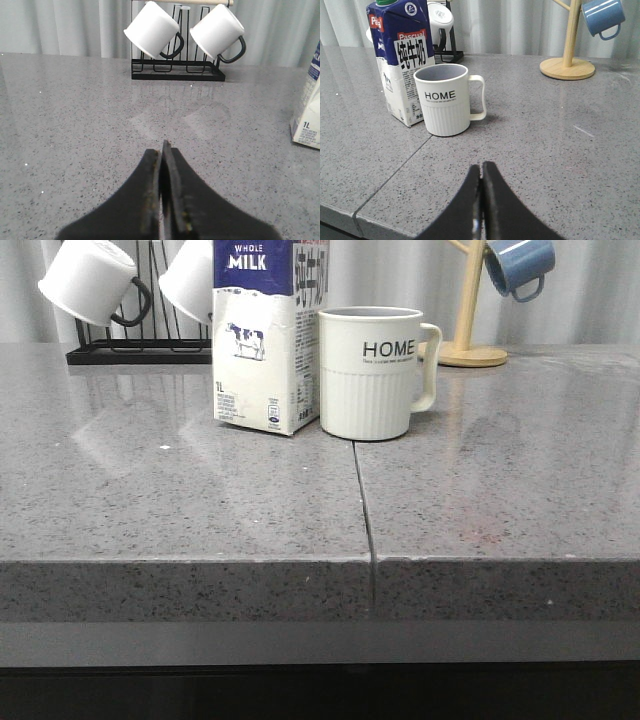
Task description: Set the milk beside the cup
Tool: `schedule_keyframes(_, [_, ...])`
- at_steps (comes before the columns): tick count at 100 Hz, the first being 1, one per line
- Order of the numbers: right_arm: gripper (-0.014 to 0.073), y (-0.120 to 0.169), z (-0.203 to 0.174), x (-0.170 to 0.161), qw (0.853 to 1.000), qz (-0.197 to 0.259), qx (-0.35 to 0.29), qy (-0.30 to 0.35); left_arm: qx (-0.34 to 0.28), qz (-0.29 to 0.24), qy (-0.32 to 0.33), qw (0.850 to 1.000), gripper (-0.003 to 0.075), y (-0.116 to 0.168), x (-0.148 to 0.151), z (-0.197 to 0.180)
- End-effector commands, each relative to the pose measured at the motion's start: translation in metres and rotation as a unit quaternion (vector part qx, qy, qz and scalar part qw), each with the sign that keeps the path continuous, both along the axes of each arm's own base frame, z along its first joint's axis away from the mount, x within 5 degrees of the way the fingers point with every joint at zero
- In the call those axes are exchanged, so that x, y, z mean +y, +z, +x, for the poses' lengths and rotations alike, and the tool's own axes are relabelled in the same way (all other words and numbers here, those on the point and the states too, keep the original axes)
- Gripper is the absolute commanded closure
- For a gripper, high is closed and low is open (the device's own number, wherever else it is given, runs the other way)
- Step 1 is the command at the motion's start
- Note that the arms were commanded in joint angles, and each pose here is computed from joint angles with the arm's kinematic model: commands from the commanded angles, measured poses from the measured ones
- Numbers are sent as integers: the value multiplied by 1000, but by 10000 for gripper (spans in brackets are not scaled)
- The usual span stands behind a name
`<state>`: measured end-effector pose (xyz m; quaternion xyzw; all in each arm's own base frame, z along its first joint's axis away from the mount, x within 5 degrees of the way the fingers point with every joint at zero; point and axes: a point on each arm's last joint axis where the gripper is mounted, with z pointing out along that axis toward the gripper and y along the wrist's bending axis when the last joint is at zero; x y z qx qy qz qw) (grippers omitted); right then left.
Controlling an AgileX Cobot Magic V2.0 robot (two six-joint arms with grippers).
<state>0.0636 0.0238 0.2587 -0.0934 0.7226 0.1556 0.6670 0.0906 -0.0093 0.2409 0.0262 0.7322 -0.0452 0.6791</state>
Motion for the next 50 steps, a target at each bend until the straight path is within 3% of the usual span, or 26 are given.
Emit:
schedule_keyframes(1, [661, 15, 0, 0, 999, 14, -44, 1, -52, -1, 6, 999, 741, 9, 1, -3])
schedule_keyframes(50, [661, 15, 0, 0, 999, 14, -44, 1, -23, 14, 10, 1000, 741, -47, 4, -29])
